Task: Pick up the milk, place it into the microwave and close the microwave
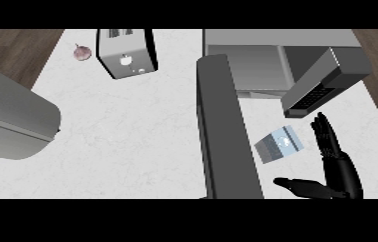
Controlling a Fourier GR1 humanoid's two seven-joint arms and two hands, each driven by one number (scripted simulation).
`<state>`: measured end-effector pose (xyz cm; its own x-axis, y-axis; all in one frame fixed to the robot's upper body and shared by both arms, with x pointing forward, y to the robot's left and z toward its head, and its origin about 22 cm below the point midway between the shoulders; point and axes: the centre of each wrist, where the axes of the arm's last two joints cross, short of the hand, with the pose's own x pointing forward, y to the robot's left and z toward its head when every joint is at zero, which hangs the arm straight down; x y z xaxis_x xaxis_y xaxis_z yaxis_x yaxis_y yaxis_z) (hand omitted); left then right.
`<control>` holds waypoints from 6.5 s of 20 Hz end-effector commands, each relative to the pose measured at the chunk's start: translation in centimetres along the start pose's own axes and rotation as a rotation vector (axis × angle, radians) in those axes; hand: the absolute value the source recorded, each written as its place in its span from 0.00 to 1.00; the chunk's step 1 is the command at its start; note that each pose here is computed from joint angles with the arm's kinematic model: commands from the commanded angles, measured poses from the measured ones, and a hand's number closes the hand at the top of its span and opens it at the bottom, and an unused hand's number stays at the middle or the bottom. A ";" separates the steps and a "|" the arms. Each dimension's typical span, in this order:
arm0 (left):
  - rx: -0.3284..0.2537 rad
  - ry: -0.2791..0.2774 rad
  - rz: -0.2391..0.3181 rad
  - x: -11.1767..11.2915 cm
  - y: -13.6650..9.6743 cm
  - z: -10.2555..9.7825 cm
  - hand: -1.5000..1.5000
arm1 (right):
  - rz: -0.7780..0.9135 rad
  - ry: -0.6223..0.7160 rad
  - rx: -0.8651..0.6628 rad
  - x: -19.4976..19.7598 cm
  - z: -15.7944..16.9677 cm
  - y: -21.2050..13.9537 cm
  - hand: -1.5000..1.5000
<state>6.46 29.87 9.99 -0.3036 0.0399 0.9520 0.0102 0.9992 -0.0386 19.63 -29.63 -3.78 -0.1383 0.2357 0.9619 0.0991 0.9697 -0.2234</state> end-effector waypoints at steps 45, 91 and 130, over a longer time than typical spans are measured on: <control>-0.078 -0.078 0.126 2.1 1.1 3.7 0.00 | -0.195 -0.119 0.127 -11.1 -6.0 3.8 1.00; -0.148 -0.096 0.112 0.4 3.2 -0.9 0.00 | 0.298 -0.161 -0.085 4.4 -24.4 0.3 1.00; -0.207 -0.080 0.039 0.3 4.0 -4.1 0.00 | 0.283 -0.173 0.023 7.8 -26.7 2.9 0.00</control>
<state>9.80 33.82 11.38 -0.3758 0.0928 0.9220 0.2172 0.9761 -0.0097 44.85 -28.70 7.59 -0.2831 0.4838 0.8281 0.2223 0.8730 -0.4340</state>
